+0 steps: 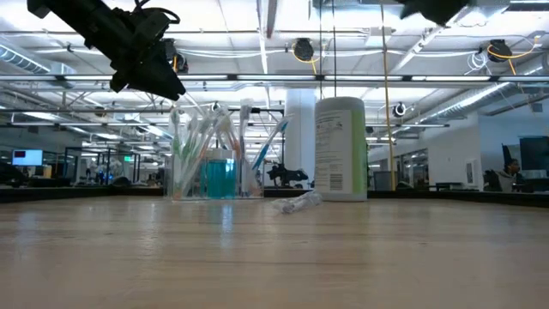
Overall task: Pick & Place toothbrushing station
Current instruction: Put the orange toothbrush into the transparent organizer, then put the purple toothbrush into the transparent organizer
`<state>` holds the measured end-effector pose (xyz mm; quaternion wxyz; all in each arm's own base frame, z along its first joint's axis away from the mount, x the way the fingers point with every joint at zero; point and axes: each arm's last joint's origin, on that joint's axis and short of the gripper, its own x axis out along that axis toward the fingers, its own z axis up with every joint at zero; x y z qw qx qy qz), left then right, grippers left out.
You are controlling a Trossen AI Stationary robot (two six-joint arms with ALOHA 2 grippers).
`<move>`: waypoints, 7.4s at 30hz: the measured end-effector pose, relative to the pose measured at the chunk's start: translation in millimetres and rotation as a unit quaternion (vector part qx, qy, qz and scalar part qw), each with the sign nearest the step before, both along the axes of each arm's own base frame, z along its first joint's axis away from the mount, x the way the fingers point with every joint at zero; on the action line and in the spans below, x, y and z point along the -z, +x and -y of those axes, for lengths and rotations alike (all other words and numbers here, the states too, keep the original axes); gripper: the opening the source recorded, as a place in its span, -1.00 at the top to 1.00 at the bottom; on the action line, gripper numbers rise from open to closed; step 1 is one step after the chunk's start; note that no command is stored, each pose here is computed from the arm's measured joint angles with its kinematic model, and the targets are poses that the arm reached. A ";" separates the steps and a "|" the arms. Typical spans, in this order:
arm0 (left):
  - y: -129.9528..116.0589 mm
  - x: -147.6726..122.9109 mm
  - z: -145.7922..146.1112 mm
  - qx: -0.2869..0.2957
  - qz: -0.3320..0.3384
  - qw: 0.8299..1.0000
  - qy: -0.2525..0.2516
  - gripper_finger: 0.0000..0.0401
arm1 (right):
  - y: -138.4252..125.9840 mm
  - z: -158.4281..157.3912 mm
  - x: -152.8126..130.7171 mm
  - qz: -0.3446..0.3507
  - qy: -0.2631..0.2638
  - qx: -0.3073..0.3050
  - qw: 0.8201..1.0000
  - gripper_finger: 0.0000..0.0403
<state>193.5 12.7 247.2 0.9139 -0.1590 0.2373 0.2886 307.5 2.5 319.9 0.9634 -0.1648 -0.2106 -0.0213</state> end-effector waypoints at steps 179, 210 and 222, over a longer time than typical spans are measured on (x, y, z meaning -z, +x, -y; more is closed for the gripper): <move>72.5 21.5 14.2 0.184 0.099 0.978 -0.009 0.38 | 26.5 32.9 225.2 -0.408 0.418 0.284 0.760 0.20; 72.5 21.7 15.2 0.197 0.098 0.975 -0.016 0.38 | -4.2 -25.1 82.3 -0.322 0.248 0.092 0.909 1.00; 78.4 0.1 16.5 0.253 0.183 0.946 0.091 0.38 | -8.5 -21.4 25.2 -0.122 0.160 -0.029 0.979 1.00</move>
